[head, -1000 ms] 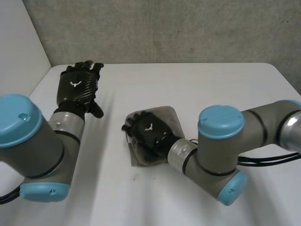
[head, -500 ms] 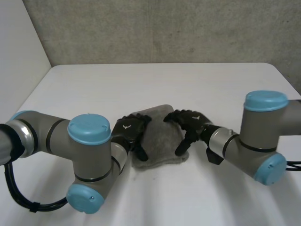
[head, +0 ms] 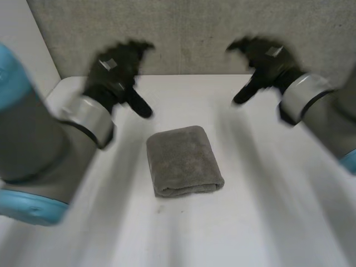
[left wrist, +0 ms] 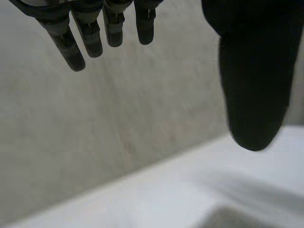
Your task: Fold the towel.
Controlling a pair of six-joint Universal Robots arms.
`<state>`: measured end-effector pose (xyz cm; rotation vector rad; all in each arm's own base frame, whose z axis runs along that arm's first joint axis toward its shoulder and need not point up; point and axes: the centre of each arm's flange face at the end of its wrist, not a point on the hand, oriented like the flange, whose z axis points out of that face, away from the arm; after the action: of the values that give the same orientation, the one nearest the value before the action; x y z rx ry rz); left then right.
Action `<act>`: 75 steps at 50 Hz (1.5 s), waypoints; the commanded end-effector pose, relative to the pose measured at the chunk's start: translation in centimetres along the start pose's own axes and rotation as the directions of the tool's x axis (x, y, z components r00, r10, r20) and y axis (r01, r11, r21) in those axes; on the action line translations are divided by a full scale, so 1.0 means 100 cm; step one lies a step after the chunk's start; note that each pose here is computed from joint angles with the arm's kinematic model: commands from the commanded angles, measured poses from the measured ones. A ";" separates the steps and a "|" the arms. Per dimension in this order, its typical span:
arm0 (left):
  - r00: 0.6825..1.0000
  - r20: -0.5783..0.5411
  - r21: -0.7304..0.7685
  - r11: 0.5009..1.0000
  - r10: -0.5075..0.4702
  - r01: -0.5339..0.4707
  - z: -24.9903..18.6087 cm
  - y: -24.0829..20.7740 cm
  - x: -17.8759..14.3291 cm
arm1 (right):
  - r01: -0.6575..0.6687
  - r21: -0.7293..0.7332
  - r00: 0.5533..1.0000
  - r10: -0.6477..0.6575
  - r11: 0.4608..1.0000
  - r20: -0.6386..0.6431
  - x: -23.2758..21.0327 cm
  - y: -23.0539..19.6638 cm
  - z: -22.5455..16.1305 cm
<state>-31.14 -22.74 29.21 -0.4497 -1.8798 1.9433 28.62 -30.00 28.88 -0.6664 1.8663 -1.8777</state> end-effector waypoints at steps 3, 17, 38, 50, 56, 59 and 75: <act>0.973 0.229 0.081 0.997 -0.005 -0.014 -0.041 -0.096 -0.062 | 0.044 0.176 0.959 0.008 0.983 -0.284 0.044 -0.089 -0.049; 0.972 0.234 -0.005 1.000 0.010 -0.009 -0.055 -0.077 -0.063 | 0.132 0.114 0.949 -0.092 0.985 -0.303 0.036 -0.081 -0.065; 0.972 0.236 0.099 0.995 -0.001 -0.023 -0.040 -0.077 -0.066 | 0.170 0.103 0.943 -0.131 0.980 -0.307 0.039 -0.064 -0.055; 0.964 0.260 0.098 0.992 0.050 -0.078 -0.039 -0.078 -0.070 | 0.172 0.099 0.944 -0.135 0.980 -0.302 0.039 -0.062 -0.053; 0.961 0.271 0.091 0.992 0.056 -0.083 -0.041 -0.078 -0.071 | 0.176 0.101 0.943 -0.138 0.979 -0.302 0.038 -0.064 -0.054; 0.961 0.271 0.091 0.992 0.056 -0.083 -0.041 -0.077 -0.071 | 0.176 0.103 0.943 -0.138 0.979 -0.302 0.038 -0.064 -0.055; 0.961 0.271 0.096 0.992 0.055 -0.084 -0.041 -0.081 -0.071 | 0.179 0.110 0.944 -0.139 0.978 -0.300 0.037 -0.069 -0.057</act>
<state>-22.41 -22.41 36.83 -0.2320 -1.9235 2.2375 22.54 -27.52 35.76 -0.5317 1.8895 -2.2860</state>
